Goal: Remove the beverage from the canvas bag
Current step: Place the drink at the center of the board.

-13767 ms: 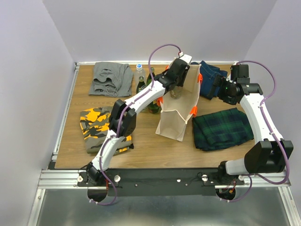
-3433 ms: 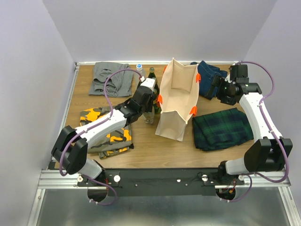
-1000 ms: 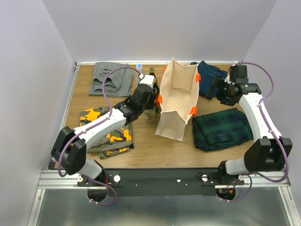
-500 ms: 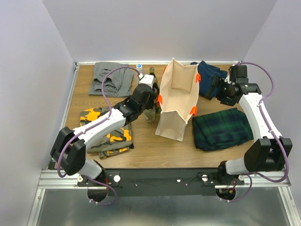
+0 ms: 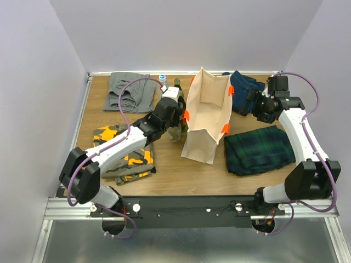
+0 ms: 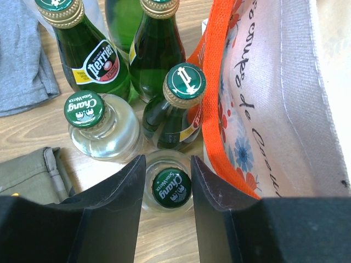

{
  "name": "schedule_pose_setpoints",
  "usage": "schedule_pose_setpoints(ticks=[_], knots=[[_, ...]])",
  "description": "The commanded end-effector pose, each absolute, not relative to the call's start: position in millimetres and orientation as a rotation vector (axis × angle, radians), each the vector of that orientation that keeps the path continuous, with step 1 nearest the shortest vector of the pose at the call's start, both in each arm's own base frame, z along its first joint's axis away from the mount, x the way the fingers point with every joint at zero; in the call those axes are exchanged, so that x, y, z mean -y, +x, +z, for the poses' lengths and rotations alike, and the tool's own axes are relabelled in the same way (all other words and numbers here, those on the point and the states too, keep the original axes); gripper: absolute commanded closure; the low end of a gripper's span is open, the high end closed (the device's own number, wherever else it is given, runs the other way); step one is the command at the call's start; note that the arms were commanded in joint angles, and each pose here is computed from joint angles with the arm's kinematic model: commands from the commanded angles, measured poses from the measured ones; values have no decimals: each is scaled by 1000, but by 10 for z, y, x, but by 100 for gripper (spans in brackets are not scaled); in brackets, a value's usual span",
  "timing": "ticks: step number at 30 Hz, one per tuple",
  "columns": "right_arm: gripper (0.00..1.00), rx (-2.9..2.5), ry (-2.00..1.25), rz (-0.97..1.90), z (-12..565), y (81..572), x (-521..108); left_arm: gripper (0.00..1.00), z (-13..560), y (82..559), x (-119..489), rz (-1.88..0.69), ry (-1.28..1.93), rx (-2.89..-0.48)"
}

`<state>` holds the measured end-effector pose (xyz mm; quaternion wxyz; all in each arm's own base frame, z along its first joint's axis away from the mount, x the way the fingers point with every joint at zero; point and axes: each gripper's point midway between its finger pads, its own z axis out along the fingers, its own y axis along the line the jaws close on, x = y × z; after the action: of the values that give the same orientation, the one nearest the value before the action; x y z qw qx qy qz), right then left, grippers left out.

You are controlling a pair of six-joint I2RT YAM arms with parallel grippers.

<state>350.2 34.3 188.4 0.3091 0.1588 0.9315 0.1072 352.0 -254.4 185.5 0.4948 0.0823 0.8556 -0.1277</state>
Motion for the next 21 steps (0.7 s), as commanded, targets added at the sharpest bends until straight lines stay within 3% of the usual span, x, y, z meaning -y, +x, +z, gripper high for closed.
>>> schedule_pose_setpoints(ticks=[1,12,14,16,21], knots=[[0,-2467,438,281,1839,3535,-334,53,1888,3618,2558,-304,163,-2049],[0,-2472,438,278,1814,3564,-331,49,1835,3652,2592,-296,174,-2061],[0,-2475,438,277,1804,3566,-331,55,1823,3654,2596,-293,179,-2064],[0,-2475,436,278,1801,3574,-333,73,1832,3660,2603,-293,184,-2062],[0,-2479,437,273,1781,3577,-330,80,1822,3673,2609,-286,188,-2066]])
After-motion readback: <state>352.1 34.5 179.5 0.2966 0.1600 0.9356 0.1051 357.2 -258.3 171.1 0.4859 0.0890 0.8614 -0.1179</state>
